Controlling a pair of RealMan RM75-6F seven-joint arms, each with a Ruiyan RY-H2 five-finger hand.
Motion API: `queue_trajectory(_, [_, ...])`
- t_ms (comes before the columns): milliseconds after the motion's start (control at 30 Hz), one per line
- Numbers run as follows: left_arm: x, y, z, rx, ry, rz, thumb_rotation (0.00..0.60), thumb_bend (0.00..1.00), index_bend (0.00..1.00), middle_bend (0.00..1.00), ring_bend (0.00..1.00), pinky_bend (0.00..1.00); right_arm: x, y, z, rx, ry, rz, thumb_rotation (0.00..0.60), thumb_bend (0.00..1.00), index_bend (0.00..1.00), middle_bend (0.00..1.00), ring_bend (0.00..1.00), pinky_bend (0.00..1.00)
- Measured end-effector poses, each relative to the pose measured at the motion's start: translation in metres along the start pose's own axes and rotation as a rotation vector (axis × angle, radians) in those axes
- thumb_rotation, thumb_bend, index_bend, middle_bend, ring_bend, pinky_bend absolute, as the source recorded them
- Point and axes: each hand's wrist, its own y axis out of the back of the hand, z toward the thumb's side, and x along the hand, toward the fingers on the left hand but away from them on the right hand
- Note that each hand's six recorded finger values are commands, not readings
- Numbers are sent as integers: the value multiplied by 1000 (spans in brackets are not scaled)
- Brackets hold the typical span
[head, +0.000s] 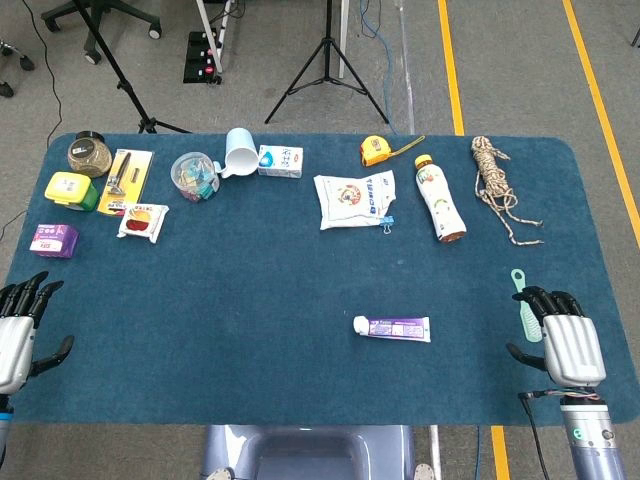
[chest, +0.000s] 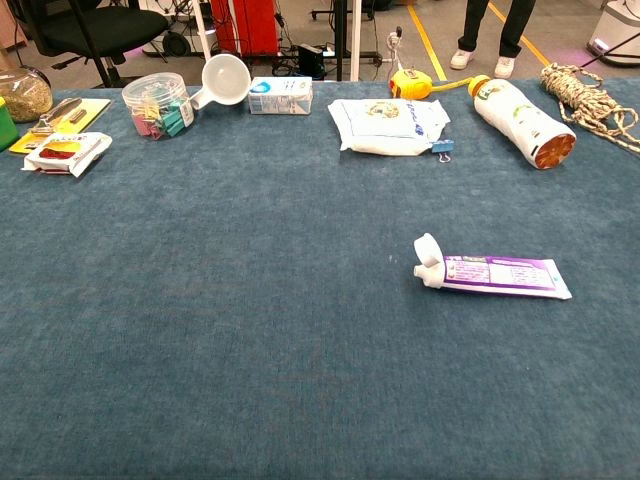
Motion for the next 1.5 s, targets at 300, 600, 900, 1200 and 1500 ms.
queue_trajectory(300, [-2, 2, -1, -3, 3, 5, 583, 295, 127, 87, 98, 77, 0, 0, 1, -2, 8, 13, 600, 140, 283, 251, 290, 185])
queue_trajectory(600, [0, 10, -1, -15, -6, 19, 584, 296, 127, 87, 98, 77, 1, 1, 5, -5, 30, 23, 600, 140, 283, 251, 290, 207])
queue_trajectory(900, [9, 22, 8, -23, -55, 32, 582, 295, 127, 87, 98, 77, -4, -1, 25, -9, 119, 58, 600, 140, 283, 256, 297, 297])
queue_trajectory(1200, [20, 31, 16, -15, -84, 48, 584, 295, 127, 87, 99, 77, -16, -6, 61, -46, 227, 110, 600, 140, 281, 256, 297, 297])
queue_trajectory(1500, [27, 36, 15, 1, -83, 57, 584, 296, 127, 87, 100, 77, -34, -27, 100, -31, 312, 206, 600, 140, 273, 255, 299, 329])
